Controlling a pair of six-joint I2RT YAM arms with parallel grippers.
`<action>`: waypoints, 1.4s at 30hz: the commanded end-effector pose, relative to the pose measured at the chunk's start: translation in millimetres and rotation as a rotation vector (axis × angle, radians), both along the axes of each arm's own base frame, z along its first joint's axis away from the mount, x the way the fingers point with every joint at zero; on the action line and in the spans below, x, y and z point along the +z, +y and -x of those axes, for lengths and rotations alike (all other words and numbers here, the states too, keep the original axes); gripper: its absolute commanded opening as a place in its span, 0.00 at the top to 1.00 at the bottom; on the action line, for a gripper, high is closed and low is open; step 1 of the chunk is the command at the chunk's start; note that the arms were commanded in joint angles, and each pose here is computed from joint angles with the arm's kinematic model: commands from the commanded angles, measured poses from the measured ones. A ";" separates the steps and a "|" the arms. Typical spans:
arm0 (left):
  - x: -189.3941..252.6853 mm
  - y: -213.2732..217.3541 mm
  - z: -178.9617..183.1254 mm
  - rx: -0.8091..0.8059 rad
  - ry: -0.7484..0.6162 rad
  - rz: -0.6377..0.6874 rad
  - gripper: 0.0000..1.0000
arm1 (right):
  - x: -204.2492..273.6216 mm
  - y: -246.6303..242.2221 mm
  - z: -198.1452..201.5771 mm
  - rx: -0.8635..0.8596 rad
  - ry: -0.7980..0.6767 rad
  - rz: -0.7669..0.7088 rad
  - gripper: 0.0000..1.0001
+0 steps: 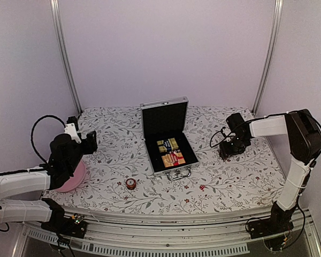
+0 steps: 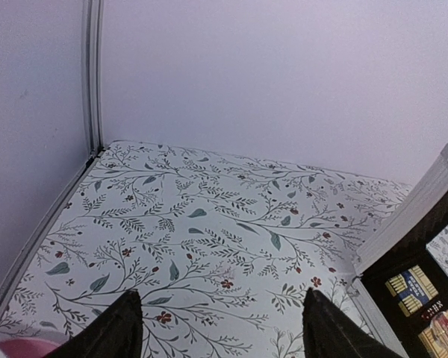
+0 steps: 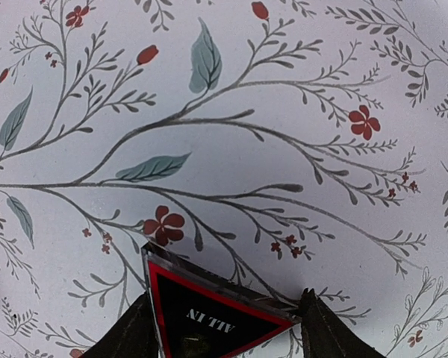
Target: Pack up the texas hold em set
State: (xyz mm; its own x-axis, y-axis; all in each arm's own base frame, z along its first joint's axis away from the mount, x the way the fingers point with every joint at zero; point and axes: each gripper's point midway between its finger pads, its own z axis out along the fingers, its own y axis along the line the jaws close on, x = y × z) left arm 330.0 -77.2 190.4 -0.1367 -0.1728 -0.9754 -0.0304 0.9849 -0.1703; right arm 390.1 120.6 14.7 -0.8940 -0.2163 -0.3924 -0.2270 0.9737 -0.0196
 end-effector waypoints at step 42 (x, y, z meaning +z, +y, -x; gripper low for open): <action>5.1 11.1 6.8 0.029 -0.028 0.011 0.26 | 50.8 284.5 -44.9 0.439 -0.253 -0.094 0.52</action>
State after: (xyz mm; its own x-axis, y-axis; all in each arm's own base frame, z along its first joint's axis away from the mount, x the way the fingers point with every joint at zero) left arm 324.1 -73.0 199.3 -0.1034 -0.1887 -0.9766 -0.0301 0.9820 -0.1866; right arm 419.5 398.0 64.8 -0.6377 -0.4943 -0.5908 -0.6077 0.7941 -0.0086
